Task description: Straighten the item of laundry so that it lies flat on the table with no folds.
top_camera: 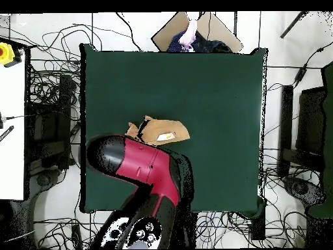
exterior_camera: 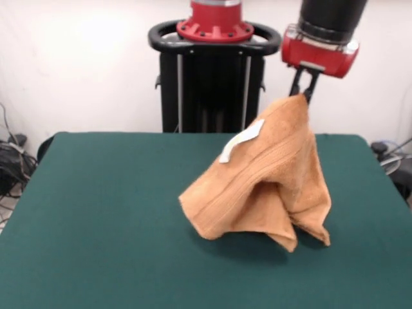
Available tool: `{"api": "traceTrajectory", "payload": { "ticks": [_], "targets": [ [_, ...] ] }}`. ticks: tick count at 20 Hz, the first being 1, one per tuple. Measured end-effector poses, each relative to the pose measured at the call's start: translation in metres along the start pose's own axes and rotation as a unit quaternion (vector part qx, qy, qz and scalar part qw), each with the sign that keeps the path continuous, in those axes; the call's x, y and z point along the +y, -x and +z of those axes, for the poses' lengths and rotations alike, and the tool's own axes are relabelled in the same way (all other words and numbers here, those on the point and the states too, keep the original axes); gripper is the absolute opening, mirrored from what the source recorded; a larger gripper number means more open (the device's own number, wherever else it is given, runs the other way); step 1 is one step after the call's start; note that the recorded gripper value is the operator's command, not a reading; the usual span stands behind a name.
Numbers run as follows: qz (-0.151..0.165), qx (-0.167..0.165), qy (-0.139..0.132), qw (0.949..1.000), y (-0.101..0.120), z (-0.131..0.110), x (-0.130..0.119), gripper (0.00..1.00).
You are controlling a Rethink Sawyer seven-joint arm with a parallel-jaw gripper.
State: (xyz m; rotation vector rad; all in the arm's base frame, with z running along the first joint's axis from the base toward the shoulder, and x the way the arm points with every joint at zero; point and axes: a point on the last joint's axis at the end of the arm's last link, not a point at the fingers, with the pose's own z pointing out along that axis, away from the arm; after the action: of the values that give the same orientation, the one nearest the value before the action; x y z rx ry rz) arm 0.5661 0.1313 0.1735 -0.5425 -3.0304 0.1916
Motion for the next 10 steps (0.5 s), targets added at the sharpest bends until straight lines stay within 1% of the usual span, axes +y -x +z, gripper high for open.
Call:
{"api": "traceTrajectory", "payload": {
  "ticks": [3,4,9,10],
  "targets": [
    [0.010,0.000,0.001,0.9999,-0.013,-0.005,0.011,0.00],
    [0.018,0.002,0.001,0.9998,-0.024,-0.009,0.020,0.00],
    [0.038,0.013,-0.004,0.9992,-0.056,-0.022,0.044,0.00],
    [0.051,0.024,-0.009,0.9984,-0.074,-0.030,0.055,0.00]
  ]
}}
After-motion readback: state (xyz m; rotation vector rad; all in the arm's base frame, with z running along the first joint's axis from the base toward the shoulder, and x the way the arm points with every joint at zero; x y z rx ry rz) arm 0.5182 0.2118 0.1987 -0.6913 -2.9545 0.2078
